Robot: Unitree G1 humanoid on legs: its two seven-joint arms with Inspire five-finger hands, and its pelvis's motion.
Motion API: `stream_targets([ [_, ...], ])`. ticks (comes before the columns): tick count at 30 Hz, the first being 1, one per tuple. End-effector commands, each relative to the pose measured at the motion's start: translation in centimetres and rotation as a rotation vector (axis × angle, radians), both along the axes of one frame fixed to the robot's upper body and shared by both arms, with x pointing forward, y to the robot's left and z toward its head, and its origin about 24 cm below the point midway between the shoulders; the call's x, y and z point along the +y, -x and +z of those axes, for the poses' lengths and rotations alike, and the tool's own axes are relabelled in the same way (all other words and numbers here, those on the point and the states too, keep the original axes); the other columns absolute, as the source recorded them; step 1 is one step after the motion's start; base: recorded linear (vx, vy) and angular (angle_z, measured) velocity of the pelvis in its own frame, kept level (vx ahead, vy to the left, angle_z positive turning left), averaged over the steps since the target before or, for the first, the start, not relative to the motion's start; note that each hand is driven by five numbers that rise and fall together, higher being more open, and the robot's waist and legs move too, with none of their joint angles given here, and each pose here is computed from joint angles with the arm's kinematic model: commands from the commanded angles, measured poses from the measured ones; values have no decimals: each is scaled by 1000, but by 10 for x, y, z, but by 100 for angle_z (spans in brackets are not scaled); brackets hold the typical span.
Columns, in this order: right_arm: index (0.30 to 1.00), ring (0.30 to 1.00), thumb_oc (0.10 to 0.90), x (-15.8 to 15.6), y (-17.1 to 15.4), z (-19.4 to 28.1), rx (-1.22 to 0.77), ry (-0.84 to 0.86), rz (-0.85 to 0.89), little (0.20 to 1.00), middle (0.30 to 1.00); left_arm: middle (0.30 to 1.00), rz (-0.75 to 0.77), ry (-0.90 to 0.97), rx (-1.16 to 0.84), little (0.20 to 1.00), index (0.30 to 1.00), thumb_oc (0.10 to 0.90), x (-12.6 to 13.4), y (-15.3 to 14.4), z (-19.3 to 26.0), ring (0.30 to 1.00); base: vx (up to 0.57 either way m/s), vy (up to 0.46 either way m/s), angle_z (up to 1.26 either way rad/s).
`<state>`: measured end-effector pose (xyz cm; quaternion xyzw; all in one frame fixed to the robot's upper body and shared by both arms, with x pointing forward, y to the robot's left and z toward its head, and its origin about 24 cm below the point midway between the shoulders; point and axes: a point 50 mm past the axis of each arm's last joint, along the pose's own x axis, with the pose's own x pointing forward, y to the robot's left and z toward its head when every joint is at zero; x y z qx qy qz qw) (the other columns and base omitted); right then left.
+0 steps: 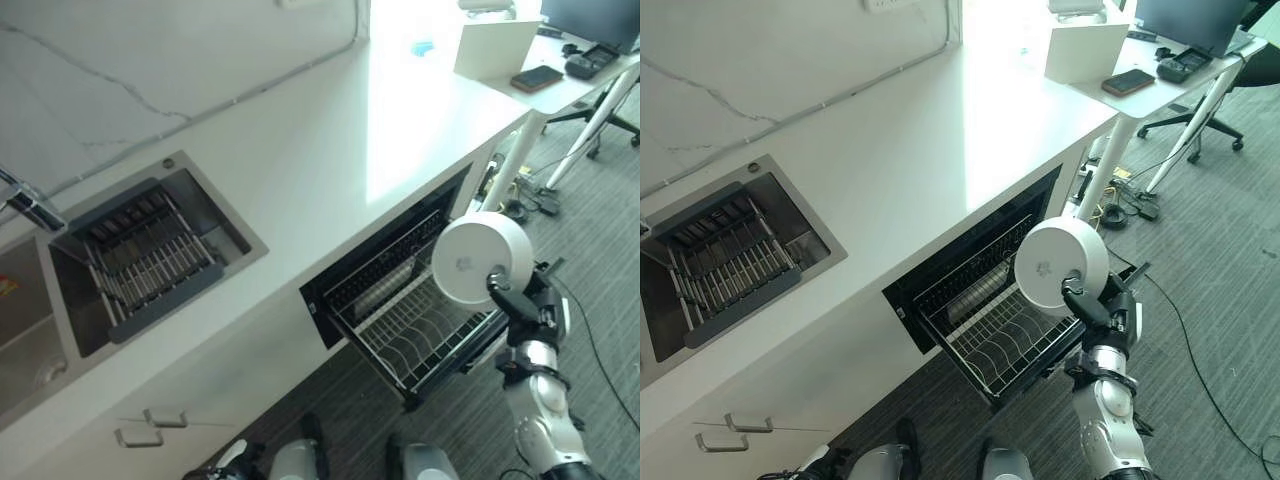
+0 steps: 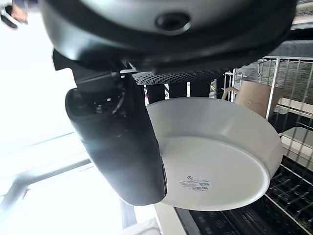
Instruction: Place the dishes in the dishwasher.
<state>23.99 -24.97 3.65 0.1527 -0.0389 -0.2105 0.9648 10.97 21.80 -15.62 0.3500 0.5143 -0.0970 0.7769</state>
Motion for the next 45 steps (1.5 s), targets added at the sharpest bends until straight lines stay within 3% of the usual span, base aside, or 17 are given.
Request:
stream_targets([
  [1,300,300,400,-5,-22,57,-284,128,11,300,300,900,-1,62,-107,900,900,800,-15,-26,8,900,12,63,12],
  [8,300,300,400,-1,-26,36,-144,227,9,300,300,900,0,38,-86,900,900,800,-9,-18,6,900,38,76,25],
  [16,300,300,400,-8,-51,39,-9,532,-165,300,300,900,-59,39,-109,900,900,800,-9,-24,9,900,-3,59,19],
  [19,300,300,400,-6,-71,52,51,772,-253,300,300,900,-94,44,-127,900,900,800,-9,-28,10,900,-20,42,19],
  [23,300,300,400,-13,-80,63,63,839,-379,300,300,900,-136,53,-173,900,900,800,-11,-34,14,900,-22,54,15],
  [30,300,300,400,-39,-85,75,102,1136,-600,300,300,900,-158,67,-243,900,900,800,-10,-50,23,900,-75,91,5],
  [32,300,300,400,-53,-78,74,119,1202,-733,300,300,900,-135,75,-263,900,900,800,-7,-53,24,900,-106,49,2],
  [45,300,300,400,-75,-66,81,129,1205,-1047,300,300,900,-104,78,-352,900,900,800,-13,-75,34,900,-63,-10,1],
])
